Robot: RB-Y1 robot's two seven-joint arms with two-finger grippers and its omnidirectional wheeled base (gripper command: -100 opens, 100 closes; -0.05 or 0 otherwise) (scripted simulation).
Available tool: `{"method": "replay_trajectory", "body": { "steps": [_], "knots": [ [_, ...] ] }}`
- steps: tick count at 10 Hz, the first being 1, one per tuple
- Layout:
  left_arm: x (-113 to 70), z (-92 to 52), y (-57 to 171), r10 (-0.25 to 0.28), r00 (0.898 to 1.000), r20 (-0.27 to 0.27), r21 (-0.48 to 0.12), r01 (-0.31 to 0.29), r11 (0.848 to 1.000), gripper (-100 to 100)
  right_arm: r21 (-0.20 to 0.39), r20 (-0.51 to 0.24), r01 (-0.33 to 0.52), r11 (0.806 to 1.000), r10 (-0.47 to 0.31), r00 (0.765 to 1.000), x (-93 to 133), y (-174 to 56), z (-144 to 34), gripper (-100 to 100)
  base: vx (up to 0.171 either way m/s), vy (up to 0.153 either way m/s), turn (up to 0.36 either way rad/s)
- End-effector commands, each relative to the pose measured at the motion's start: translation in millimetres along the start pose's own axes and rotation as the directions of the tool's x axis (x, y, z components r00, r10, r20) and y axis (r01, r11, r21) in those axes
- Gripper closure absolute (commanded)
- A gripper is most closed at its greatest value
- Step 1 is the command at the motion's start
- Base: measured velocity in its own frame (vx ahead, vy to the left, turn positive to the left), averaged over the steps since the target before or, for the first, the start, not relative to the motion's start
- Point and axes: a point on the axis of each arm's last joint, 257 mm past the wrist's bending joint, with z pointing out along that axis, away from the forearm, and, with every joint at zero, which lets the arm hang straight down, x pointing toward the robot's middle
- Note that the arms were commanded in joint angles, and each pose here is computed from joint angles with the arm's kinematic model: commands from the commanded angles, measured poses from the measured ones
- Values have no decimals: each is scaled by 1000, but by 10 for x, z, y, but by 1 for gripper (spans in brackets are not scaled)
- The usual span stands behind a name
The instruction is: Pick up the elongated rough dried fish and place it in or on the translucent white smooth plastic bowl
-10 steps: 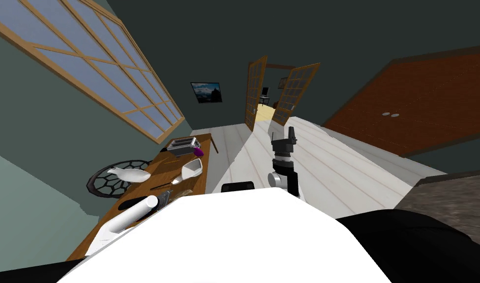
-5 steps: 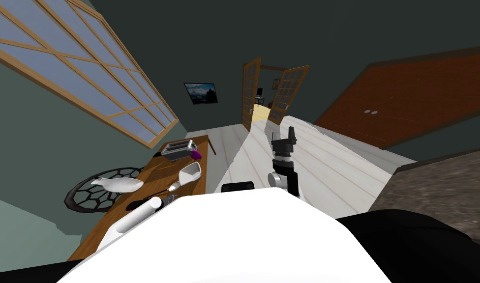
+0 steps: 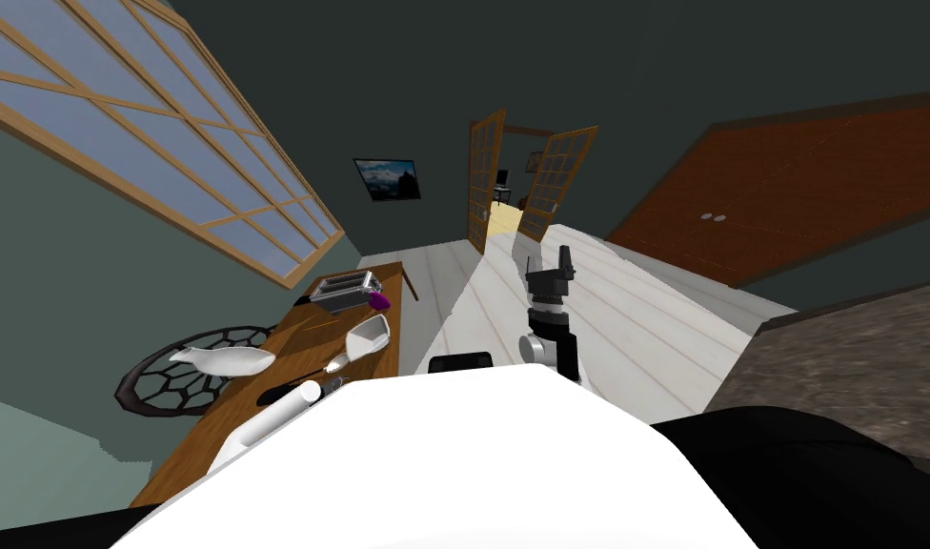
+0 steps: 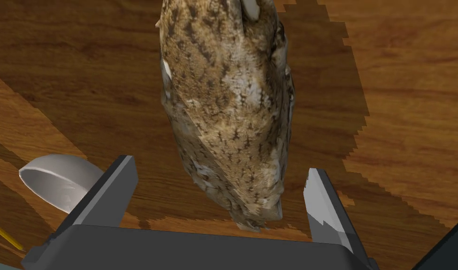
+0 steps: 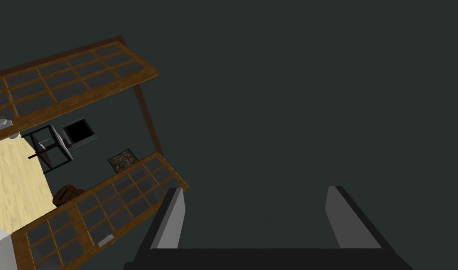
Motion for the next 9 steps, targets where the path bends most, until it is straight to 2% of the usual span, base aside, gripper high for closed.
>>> {"method": "replay_trajectory", "body": {
  "steps": [1, 2, 3, 7, 8, 9],
  "knots": [
    [59, 82, -16, -1, 1000, 2, 3, 1, 1000, -100, 0, 0, 0, 1000, 0, 1000, 0, 0, 0, 0, -4, 0, -14],
    [42, 53, -2, 0, 1000, 0, 1, 0, 1000, -100, 0, 0, 0, 1000, 0, 1000, 0, 0, 0, 0, 0, 0, 0],
    [46, 60, -7, -1, 1000, 1, 3, 1, 1000, 100, 0, 0, 0, 1000, 0, 1000, 0, 0, 0, 0, -2, -1, 11],
    [47, 61, 4, -2, 1000, 1, 1, 2, 1000, 100, 0, 0, 0, 1000, 0, 1000, 0, 0, 0, 0, 0, 0, 0],
    [47, 61, 4, -1, 1000, 0, 1, 1, 1000, 0, 0, 0, 0, 1000, 0, 1000, 0, 0, 0, 0, 0, 0, 0],
    [-23, -23, -12, 1, 1000, 1, 1, -1, 1000, 100, 0, 0, 0, 1000, 0, 1000, 0, 0, 0, 0, 4, 1, 22]
  ]
}}
